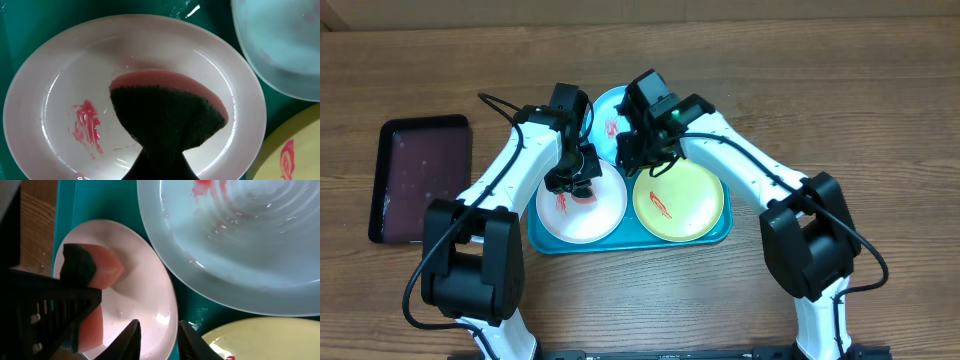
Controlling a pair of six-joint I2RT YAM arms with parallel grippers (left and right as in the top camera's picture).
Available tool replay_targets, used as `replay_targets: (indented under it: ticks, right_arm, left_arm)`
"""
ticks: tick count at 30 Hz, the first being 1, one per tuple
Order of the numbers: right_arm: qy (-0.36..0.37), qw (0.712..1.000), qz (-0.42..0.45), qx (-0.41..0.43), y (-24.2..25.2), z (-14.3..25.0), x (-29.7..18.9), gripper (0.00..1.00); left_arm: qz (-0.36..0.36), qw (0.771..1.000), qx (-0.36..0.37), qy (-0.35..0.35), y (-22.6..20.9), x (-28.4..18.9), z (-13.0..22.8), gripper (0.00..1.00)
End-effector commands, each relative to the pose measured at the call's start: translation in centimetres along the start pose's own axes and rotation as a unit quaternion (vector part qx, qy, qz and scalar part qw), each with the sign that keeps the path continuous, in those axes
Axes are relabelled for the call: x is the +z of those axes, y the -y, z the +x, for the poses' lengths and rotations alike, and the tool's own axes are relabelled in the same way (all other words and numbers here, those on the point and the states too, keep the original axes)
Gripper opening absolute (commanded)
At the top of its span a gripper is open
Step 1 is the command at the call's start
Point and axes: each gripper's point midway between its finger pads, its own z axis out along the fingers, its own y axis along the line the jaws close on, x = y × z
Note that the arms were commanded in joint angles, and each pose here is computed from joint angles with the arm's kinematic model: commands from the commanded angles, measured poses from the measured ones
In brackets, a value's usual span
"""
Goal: Clean dirty plates on tray and stack at the side
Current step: 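Reach the right gripper to the white plate rim and grip it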
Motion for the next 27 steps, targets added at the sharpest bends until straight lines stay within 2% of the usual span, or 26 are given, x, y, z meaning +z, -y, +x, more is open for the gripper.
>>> replay_targets:
  ticks: [1, 10, 27]
  right_arm:
    - [-0.007, 1.0, 0.016, 0.012, 0.2, 0.3, 1.4, 0.25]
    - [-0.029, 0.999, 0.03, 0.009, 1.1, 1.3, 4.6, 0.25]
    - [-0.042, 0.998, 0.036, 0.012, 1.7, 1.9, 6.0, 0.25]
  left_arm:
    - [0.005, 1.0, -0.012, 0.001, 0.0, -0.3, 0.0, 0.04]
    - [0.005, 1.0, -0.012, 0.001, 0.0, -0.3, 0.0, 0.05]
    - [0.005, 0.999, -0.014, -0.028, -0.6, 1.5, 1.9, 0.04]
